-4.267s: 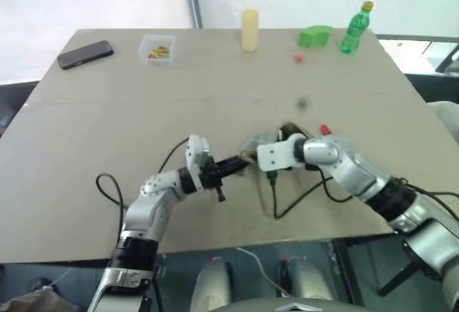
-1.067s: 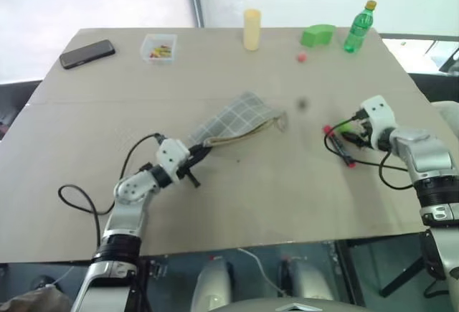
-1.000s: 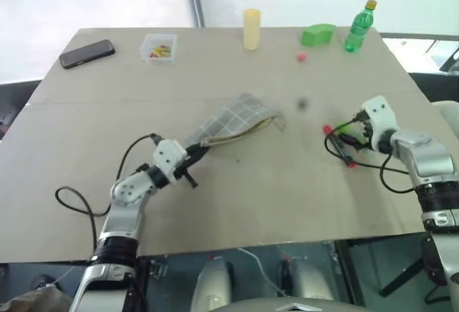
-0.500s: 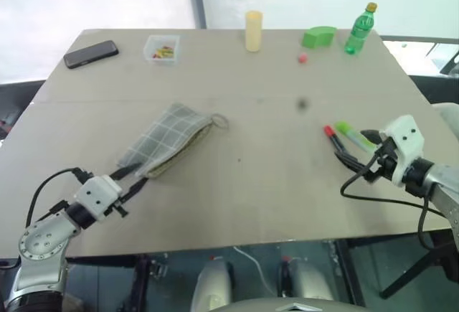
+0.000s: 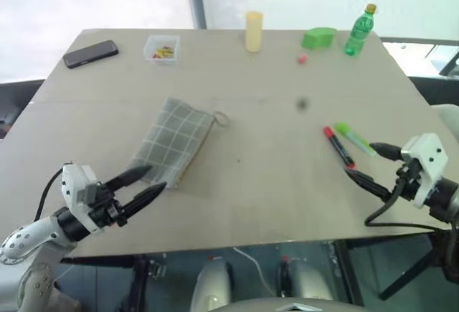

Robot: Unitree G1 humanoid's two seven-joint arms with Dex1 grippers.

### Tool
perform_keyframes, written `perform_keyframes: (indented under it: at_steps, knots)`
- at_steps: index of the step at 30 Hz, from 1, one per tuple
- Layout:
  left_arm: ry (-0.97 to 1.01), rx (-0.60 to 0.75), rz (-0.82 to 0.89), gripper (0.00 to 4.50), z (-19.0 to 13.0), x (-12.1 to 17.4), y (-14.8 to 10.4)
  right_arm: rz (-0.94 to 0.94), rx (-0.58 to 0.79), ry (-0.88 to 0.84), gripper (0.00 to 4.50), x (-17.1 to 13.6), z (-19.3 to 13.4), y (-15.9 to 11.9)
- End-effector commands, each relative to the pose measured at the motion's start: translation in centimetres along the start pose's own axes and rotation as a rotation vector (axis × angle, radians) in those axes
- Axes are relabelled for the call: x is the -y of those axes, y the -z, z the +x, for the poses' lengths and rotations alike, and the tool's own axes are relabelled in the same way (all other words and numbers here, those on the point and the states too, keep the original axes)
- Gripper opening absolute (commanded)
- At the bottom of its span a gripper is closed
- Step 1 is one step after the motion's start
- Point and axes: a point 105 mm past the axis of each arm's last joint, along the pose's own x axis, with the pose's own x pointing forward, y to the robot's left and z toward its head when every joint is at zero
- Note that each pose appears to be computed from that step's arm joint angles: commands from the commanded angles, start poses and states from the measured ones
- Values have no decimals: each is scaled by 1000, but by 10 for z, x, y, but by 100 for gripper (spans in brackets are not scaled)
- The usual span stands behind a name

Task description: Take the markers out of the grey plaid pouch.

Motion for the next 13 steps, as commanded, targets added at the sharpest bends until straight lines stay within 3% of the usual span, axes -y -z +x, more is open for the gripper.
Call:
perform_keyframes:
  at_steps: [1, 13]
  knots:
    - [-34, -18, 9, 443, -7, -2, -3, -65, 21, 20, 450, 0, -13, -13]
    - [-120, -142, -2, 448, -38, -2, 17, -35, -37, 43, 450, 1, -29, -2]
